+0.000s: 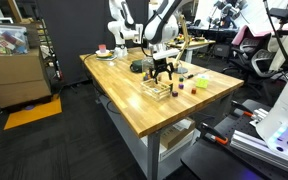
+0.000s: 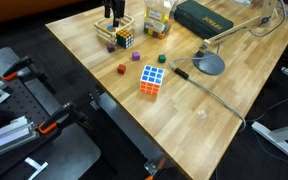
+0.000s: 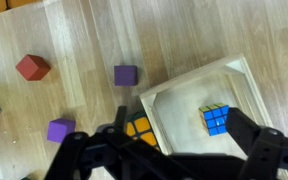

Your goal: Put the small Rubik's cube in the wooden box

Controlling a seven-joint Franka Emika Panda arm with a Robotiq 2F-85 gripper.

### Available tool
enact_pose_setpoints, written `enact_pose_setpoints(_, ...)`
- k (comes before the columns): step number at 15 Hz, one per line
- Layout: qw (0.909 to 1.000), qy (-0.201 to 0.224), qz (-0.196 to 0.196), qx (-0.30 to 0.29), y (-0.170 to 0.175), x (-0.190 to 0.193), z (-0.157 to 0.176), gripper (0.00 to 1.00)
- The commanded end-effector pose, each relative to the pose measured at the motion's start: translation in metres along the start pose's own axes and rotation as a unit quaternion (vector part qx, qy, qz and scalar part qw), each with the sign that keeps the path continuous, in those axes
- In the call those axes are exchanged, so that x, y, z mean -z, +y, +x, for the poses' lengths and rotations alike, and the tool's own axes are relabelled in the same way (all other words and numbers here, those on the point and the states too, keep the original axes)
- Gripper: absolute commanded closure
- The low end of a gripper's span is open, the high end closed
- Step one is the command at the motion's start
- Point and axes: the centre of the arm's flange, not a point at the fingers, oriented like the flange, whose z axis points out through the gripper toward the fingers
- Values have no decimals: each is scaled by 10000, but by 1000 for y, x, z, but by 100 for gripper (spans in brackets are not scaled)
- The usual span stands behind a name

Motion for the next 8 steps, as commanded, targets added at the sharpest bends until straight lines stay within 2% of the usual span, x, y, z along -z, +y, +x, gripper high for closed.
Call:
enact_pose_setpoints(1,9998,38,98,-187,21,13,-31,0)
enact_pose_setpoints(2,10000,-15,2,-57,8,4,-10,0)
enact_pose_setpoints(8,9999,-12,11,-120,16,10,-22,0)
